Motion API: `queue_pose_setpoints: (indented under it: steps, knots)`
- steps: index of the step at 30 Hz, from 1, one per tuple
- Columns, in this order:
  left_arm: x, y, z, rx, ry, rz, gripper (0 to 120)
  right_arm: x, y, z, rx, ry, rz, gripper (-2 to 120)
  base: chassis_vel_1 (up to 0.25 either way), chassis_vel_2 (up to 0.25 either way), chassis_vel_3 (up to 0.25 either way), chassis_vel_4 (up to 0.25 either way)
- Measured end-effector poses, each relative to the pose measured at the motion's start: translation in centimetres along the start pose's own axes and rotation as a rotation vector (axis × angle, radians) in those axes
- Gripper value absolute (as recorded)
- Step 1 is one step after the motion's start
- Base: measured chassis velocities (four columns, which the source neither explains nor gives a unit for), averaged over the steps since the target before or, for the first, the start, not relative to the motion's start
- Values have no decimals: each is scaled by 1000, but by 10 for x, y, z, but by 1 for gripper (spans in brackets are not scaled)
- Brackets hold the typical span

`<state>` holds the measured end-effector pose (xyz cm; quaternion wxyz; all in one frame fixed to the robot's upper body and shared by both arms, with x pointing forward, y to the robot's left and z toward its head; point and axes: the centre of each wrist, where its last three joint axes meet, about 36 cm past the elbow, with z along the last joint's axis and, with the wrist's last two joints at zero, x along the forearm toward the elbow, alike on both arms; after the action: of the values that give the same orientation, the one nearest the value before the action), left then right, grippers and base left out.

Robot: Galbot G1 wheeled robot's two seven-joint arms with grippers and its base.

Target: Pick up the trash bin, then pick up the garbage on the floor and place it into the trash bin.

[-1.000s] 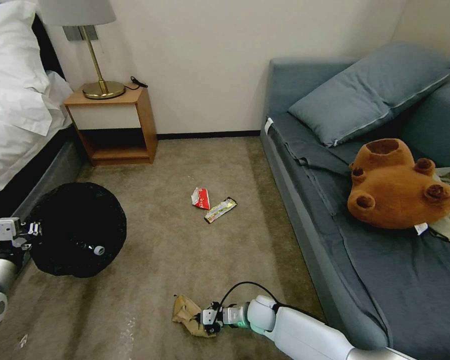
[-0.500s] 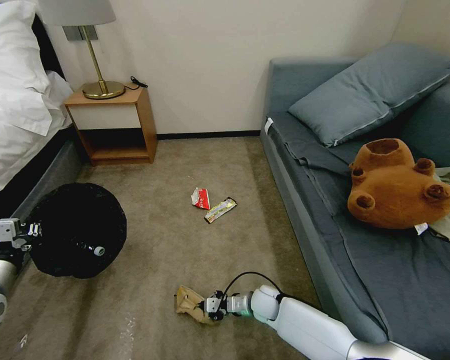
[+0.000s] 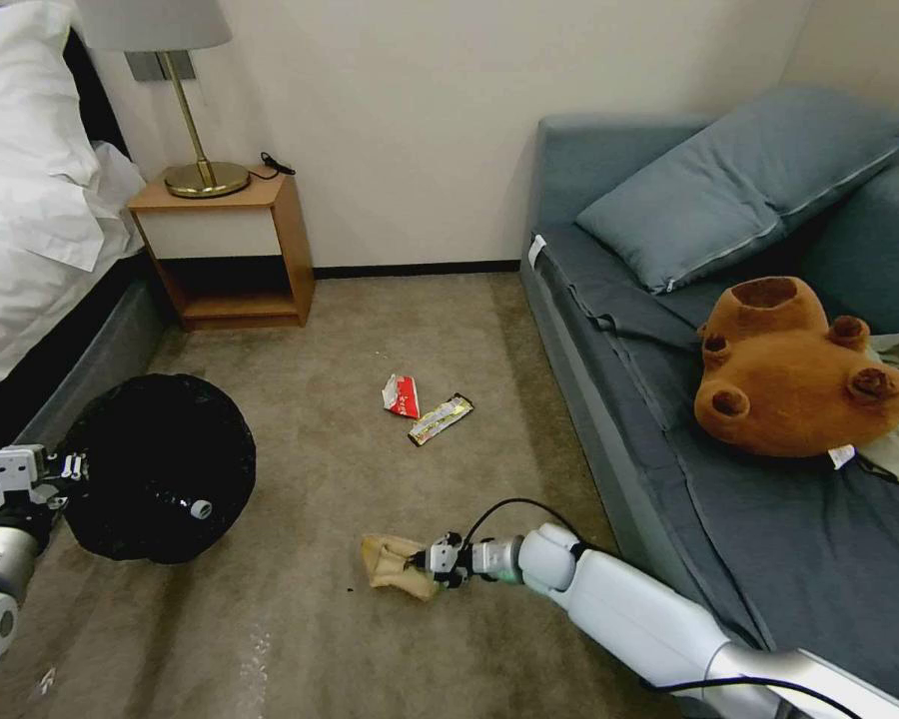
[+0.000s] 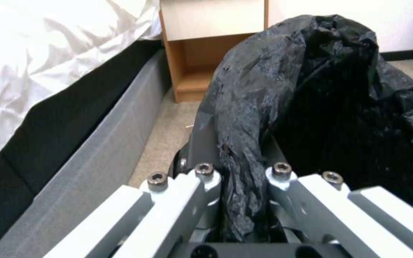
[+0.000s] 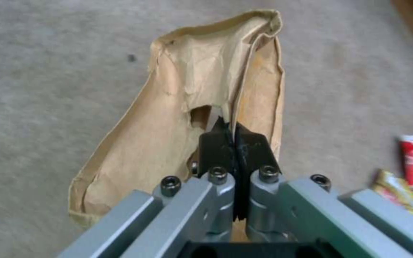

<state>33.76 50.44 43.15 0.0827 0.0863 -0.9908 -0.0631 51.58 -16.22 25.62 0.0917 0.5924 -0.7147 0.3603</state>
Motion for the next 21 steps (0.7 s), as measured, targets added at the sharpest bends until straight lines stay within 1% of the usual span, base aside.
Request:
queue_pose_setpoints:
  steps: [2,3,5,6,7,8,9,11,12,14,15,16,17,18,19,21]
  knots:
    - [-1,-3,0,3,-1,7,5,13,-18,-4,23,-8,23,0,0,0,0,0]
    - [-1,-3,0,3,-1,7,5,13,-18,-4,23,-8,23,0,0,0,0,0]
    - [-4,-8,0,6,-4,18,5,34,-45,-9,60,-12,51,0,0,0,0,0]
    - [-4,-8,0,6,-4,18,5,34,-45,-9,60,-12,51,0,0,0,0,0]
    - [-5,-10,0,6,-7,23,5,42,-56,-12,74,-14,63,0,0,0,0,0]
    - [-6,-13,-2,6,-12,31,5,53,-73,-20,96,-22,81,0,0,0,0,0]
    - [-6,-13,-2,6,-12,31,5,53,-73,-20,96,-22,81,0,0,0,0,0]
    - [-8,-18,-4,7,-16,45,5,78,-112,-41,149,-44,122,0,0,0,0,0]
    - [-8,-18,-4,7,-16,45,5,78,-112,-41,149,-44,122,0,0,0,0,0]
    - [-10,-23,-5,10,-19,55,5,99,-149,-72,208,-74,162,0,0,0,0,0]
    - [-10,-23,-5,10,-19,55,5,99,-149,-72,208,-74,162,0,0,0,0,0]
    - [-12,-27,-5,11,-21,64,5,109,-167,-91,232,-94,181,0,0,0,0,0]
    - [-12,-27,-5,11,-21,64,5,109,-167,-91,232,-94,181,0,0,0,0,0]
    - [-15,-33,-5,12,-23,73,5,116,-180,-111,248,-119,195,0,0,0,0,0]
    - [-15,-33,-5,12,-23,73,5,116,-180,-111,248,-119,195,0,0,0,0,0]
    - [-22,-48,-10,19,-43,94,5,123,-198,-153,267,-179,217,0,0,0,0,0]
